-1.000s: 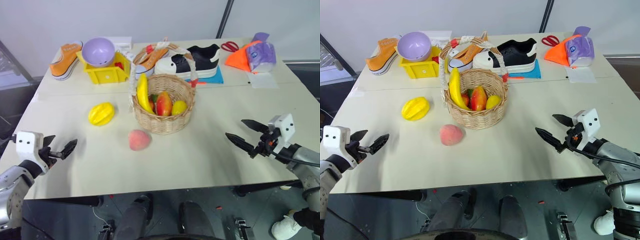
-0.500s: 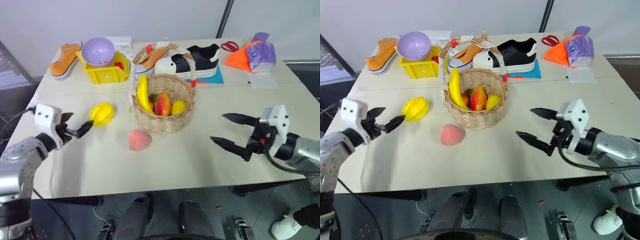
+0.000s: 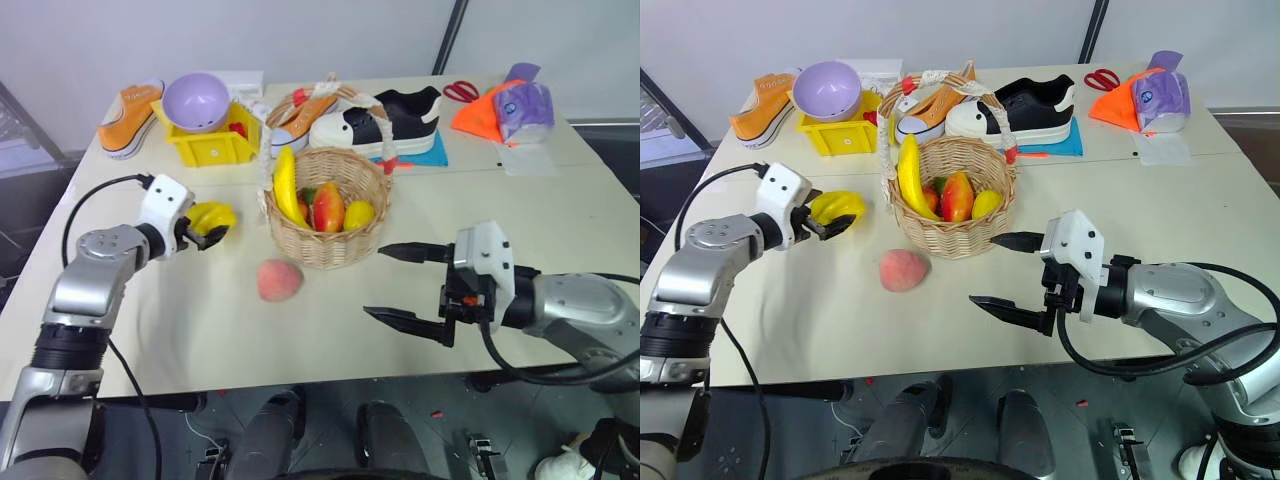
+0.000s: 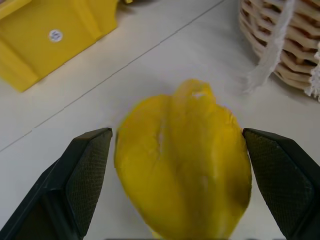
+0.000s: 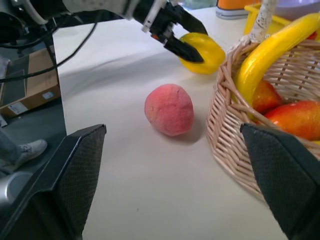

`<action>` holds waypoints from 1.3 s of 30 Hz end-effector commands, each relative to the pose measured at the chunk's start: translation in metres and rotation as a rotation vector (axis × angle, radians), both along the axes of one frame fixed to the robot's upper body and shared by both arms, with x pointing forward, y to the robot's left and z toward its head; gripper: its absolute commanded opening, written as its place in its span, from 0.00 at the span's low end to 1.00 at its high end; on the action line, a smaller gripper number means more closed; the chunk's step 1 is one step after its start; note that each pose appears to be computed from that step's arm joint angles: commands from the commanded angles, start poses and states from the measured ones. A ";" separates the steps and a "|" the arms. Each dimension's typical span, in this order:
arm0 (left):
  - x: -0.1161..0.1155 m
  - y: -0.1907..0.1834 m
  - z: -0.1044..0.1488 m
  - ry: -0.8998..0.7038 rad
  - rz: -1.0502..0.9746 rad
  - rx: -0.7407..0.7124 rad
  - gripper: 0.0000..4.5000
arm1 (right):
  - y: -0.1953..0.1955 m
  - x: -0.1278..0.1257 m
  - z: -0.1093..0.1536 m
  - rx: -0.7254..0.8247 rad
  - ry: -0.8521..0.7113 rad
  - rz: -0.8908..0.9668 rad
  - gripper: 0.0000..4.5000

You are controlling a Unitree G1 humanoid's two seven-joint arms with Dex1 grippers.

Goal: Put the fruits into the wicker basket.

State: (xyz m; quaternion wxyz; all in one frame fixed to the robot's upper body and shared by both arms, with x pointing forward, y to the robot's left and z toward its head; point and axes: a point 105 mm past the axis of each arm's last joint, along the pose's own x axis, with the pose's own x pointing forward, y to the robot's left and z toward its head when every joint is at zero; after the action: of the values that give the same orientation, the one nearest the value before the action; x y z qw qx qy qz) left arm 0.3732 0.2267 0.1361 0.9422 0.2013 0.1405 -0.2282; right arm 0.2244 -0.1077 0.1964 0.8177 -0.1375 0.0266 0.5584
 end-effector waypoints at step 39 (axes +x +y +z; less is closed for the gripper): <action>-0.020 -0.157 0.096 -0.196 -0.504 -0.110 0.98 | 0.000 0.015 0.025 0.013 -0.159 -0.046 1.00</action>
State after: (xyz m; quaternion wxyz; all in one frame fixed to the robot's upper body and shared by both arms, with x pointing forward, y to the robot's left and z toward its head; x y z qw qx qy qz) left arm 0.3535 0.0683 0.2175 0.8762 0.1749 0.0148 -0.4488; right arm 0.2461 -0.1151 0.2141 0.8385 -0.1670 -0.0182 0.5183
